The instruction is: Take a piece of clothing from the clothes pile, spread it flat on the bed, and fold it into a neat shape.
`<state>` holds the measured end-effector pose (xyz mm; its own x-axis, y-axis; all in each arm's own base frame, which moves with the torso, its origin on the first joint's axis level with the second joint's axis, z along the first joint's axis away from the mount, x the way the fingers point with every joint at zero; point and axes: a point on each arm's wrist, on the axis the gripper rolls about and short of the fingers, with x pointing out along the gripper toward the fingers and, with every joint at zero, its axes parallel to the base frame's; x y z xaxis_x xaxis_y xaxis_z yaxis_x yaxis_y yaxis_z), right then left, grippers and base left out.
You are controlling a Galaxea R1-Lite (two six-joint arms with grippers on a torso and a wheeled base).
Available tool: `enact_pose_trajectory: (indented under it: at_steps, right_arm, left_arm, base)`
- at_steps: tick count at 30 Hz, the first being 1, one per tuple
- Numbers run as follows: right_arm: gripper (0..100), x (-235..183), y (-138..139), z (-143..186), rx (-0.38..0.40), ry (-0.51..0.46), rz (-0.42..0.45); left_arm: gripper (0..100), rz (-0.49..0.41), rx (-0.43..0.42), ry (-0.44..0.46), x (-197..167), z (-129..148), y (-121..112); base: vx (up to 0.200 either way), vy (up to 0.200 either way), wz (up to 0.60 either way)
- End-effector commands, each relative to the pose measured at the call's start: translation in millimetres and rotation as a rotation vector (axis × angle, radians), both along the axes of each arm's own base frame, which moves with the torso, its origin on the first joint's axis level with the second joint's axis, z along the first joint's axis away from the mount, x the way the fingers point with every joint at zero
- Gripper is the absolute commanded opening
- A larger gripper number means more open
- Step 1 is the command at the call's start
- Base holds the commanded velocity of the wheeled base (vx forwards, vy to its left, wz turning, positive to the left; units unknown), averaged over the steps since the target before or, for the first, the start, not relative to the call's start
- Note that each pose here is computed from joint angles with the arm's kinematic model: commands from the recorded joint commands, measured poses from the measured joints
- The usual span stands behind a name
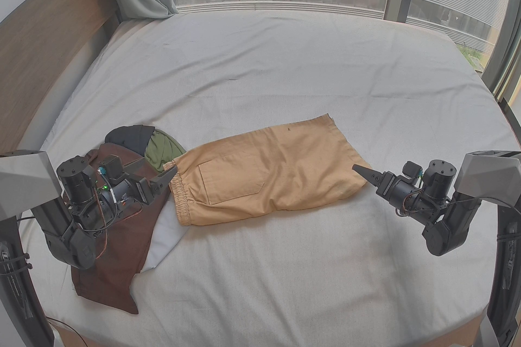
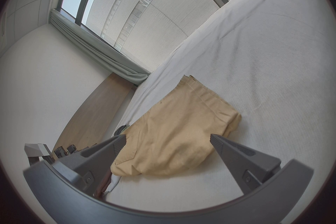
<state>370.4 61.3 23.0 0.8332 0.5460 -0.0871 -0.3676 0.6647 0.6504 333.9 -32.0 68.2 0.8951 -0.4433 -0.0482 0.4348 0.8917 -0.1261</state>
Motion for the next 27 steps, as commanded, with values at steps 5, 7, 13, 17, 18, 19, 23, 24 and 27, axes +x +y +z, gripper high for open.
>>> enact_pose_trajectory:
  at_steps: [5, 7, 13, 17, 18, 19, 23, 24, 27]
  right_arm:
    - [100, 1.6, 1.2, -20.6, -0.007, 0.052, 0.003]
    - [100, 1.5, 1.8, -22.3, -0.008, 0.057, 0.005]
    - [100, 3.7, 2.1, -35.3, -0.012, 0.085, 0.003]
    - [100, 7.7, 3.8, -43.6, -0.014, 0.093, 0.005]
    - [100, 10.4, 4.8, -46.7, -0.014, 0.091, 0.005]
    - [100, 11.9, 5.6, -49.0, -0.013, 0.092, 0.004]
    - [100, 17.1, 14.1, -58.0, -0.019, 0.091, -0.012]
    - [100, 19.0, 17.3, -60.9, -0.021, 0.089, -0.017]
    - [100, 24.0, 25.9, -66.6, -0.024, 0.08, -0.046]
  left_arm:
    - [100, 0.009, 0.014, -0.021, -0.2, 4.3, 3.9]
    - [100, 0.009, 0.014, -0.019, -0.4, 4.0, 3.9]
    - [100, 0.009, 0.008, -0.017, -0.8, 4.3, 3.9]
    - [100, 0.009, 0.008, -0.02, -0.3, 4.8, 4.4]
    - [100, 0.009, 0.008, -0.021, 0.0, 5.0, 4.4]
    - [100, 0.013, 0.007, -0.022, 0.4, 5.3, 4.9]
    - [100, 0.017, 0.007, -0.022, 0.5, 5.3, 6.9]
    - [100, 0.016, 0.006, -0.024, 0.7, 5.6, 6.4]
    - [100, 0.016, 0.006, -0.024, 0.7, 5.6, 6.4]
  base:
    - [0.0, 0.0, 0.0]
    - [0.0, 0.0, 0.0]
    - [0.0, 0.0, 0.0]
    - [0.0, 0.0, 0.0]
    - [0.0, 0.0, 0.0]
    - [0.0, 0.0, 0.0]
    - [0.0, 0.0, 0.0]
    - [0.0, 0.0, 0.0]
    - [0.0, 0.0, 0.0]
